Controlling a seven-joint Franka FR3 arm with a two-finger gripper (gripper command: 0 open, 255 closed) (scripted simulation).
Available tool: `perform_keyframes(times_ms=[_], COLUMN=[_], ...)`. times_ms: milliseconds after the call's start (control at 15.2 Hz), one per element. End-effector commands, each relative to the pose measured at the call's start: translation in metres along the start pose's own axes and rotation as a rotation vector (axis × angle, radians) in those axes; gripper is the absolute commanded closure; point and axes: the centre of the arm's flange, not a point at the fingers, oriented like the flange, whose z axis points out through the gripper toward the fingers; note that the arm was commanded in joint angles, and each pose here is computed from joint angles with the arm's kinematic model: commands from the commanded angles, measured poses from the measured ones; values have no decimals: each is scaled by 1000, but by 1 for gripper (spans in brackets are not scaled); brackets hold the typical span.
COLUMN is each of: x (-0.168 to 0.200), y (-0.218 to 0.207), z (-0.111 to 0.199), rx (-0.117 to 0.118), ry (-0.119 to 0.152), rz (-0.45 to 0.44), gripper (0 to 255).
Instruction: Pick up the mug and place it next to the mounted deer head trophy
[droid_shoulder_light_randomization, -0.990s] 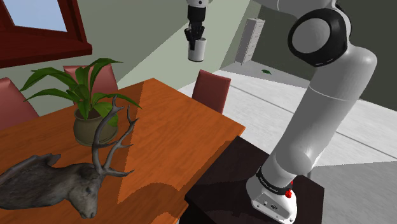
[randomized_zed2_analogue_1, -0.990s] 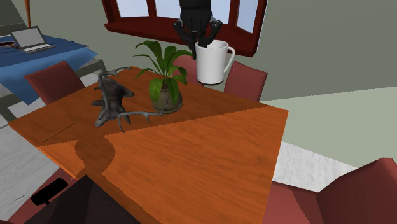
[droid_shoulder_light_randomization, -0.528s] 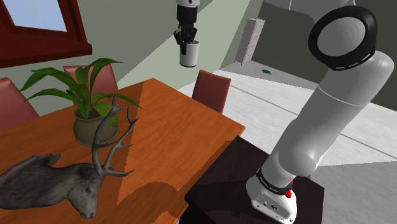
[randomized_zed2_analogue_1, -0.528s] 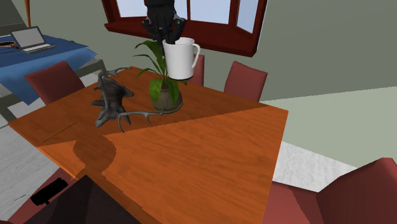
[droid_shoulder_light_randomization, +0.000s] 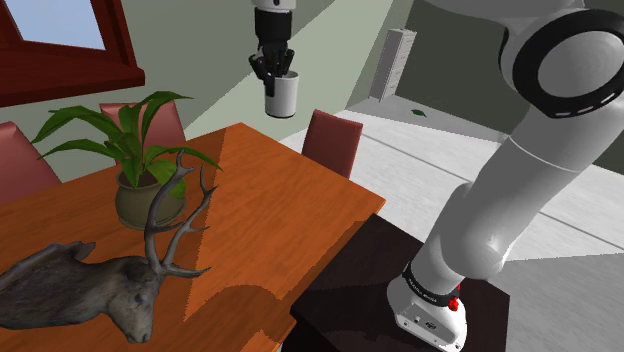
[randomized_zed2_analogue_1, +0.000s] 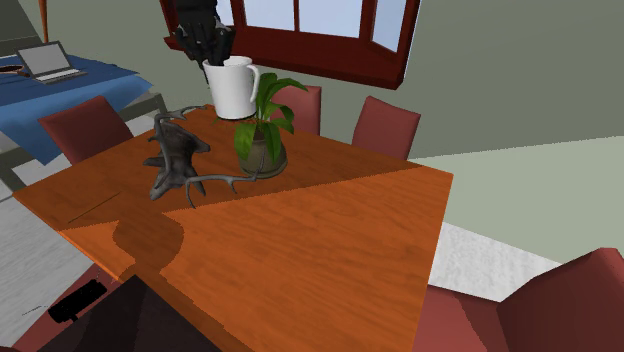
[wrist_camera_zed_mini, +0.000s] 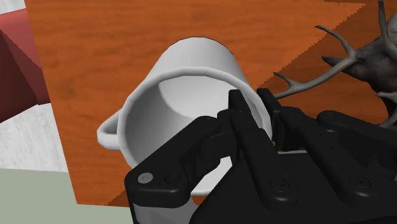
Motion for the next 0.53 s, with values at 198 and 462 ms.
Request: perform_keyframes(times_ms=[198,462], x=[-8,-8], y=[-38,-40], z=[6,27], rx=[0,0], ry=[0,0], rz=[2,2], gripper=[255,255])
